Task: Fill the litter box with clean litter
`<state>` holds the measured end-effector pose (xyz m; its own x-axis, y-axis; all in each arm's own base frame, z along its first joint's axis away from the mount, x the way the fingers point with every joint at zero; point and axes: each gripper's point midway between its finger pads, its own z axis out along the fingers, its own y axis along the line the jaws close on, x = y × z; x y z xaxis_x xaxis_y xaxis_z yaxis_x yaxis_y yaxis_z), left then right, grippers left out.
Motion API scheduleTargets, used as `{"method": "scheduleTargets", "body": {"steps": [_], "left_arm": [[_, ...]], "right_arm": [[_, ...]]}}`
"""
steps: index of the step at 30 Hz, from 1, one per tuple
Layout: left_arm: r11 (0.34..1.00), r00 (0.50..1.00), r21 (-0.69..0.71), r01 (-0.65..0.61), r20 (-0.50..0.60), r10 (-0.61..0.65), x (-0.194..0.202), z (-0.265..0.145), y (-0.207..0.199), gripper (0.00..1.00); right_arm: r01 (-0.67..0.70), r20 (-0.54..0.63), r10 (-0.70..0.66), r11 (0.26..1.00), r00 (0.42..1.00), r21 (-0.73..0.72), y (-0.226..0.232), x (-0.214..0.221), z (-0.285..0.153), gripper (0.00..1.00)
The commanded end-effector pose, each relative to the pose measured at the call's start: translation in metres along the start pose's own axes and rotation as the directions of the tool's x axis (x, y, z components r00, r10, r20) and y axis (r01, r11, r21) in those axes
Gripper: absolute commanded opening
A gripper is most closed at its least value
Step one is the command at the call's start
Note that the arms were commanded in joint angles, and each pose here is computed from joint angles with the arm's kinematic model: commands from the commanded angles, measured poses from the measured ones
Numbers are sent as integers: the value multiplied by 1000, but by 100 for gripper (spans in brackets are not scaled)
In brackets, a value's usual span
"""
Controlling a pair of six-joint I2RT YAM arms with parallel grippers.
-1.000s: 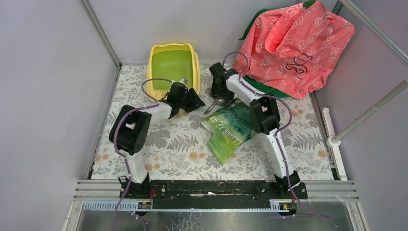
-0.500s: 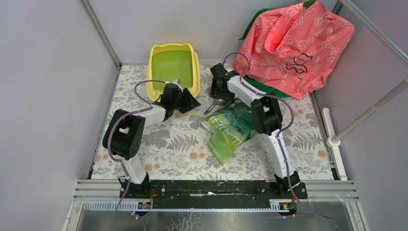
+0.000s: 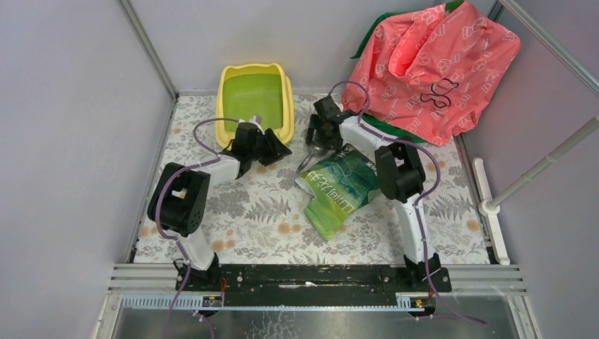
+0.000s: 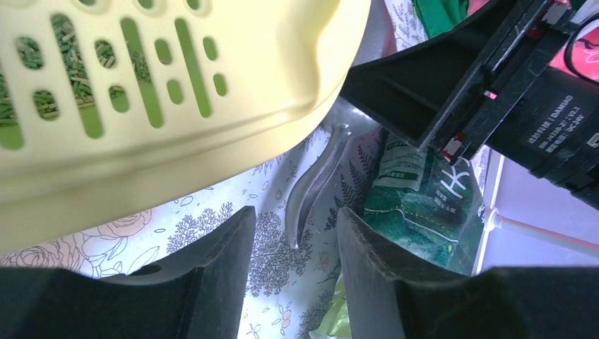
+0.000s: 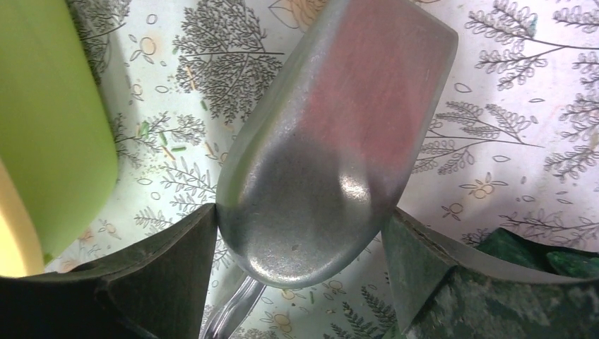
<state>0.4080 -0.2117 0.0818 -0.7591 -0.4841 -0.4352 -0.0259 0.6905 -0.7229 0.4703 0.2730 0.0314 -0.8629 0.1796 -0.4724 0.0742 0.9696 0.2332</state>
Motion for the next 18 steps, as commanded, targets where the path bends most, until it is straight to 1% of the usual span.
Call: {"method": "scheduleTargets", "body": {"steps": [1, 5, 12, 18], "left_arm": [[997, 998, 75, -27, 62, 22, -19, -12, -19, 54], [996, 997, 90, -28, 67, 22, -21, -16, -20, 54], [990, 998, 135, -26, 67, 17, -20, -19, -23, 54], [973, 998, 229, -23, 60, 10, -18, -23, -38, 54]], "right_arm": [[-45, 89, 60, 986, 994, -161, 36, -30, -38, 9], [-63, 104, 86, 976, 991, -206, 42, -33, -46, 8], [-74, 138, 110, 967, 984, -244, 47, -40, -61, 8], [-79, 186, 130, 963, 974, -257, 49, -52, -79, 7]]}}
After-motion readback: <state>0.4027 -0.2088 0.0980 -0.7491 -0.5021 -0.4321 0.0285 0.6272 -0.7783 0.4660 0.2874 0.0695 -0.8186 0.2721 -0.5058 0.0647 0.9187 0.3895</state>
